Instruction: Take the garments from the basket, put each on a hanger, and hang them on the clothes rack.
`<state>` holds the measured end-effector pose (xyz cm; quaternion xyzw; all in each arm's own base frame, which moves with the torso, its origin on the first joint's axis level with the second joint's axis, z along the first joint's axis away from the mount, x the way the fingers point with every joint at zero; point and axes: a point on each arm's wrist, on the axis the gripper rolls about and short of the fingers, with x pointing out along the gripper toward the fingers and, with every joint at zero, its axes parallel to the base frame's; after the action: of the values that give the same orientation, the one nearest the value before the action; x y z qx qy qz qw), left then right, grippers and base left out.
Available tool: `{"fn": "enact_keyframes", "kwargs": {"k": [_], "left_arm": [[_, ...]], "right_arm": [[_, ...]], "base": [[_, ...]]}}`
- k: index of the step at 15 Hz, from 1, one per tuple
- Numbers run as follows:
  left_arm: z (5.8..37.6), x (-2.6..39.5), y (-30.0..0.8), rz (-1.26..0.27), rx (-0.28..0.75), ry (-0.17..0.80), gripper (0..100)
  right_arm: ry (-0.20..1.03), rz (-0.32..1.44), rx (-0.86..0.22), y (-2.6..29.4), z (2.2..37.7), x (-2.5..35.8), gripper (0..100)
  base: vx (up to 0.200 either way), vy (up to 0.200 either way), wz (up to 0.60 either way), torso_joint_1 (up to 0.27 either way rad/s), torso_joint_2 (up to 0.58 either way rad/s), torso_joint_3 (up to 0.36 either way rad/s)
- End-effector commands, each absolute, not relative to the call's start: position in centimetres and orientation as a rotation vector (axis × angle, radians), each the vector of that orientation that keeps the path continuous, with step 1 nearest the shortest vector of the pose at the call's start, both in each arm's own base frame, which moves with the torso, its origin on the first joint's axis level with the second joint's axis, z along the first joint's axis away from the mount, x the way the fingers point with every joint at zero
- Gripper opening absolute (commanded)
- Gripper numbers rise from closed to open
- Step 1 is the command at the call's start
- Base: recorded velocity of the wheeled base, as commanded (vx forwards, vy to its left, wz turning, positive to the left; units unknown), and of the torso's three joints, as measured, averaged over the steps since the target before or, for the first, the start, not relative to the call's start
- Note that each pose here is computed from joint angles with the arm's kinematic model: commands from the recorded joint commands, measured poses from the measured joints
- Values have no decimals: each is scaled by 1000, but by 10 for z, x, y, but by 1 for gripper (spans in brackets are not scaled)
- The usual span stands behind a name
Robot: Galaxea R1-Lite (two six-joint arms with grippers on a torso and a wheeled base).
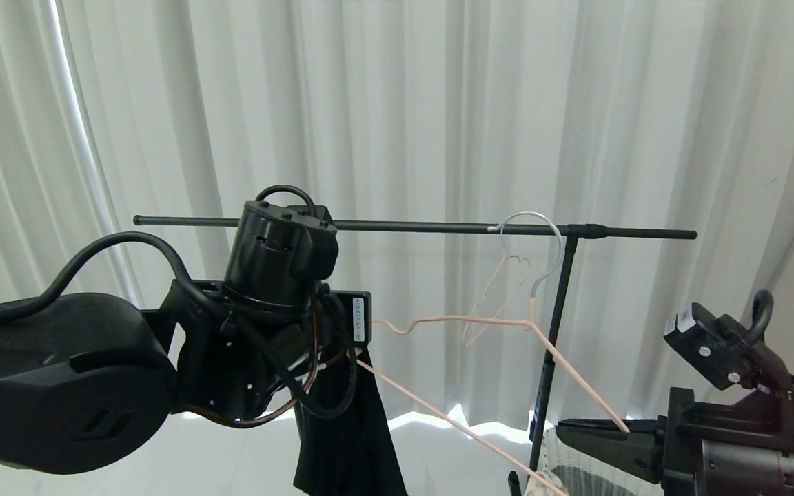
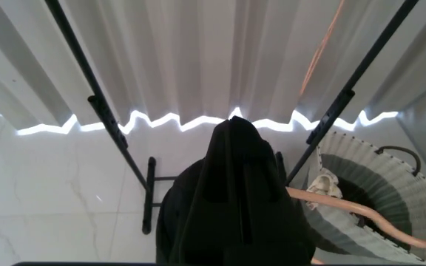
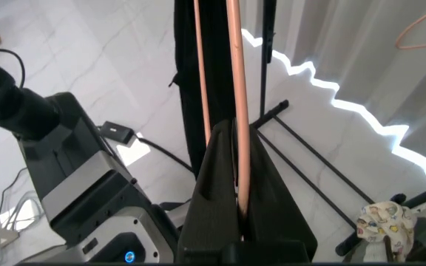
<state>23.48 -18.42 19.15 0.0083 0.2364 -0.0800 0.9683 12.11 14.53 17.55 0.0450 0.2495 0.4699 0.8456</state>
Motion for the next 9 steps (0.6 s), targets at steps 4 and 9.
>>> {"fn": "enact_keyframes", "kwargs": {"k": [4,9], "left_arm": [[204,222,-188,-207,0,442,0],[220,204,-202,-289,-16,399,0]], "right_arm": [[535,989,92,165,163,138,0],[540,1006,86,178,157,144,0]], "base": [[0,0,0,0,0,0],[0,0,0,0,0,0]]}}
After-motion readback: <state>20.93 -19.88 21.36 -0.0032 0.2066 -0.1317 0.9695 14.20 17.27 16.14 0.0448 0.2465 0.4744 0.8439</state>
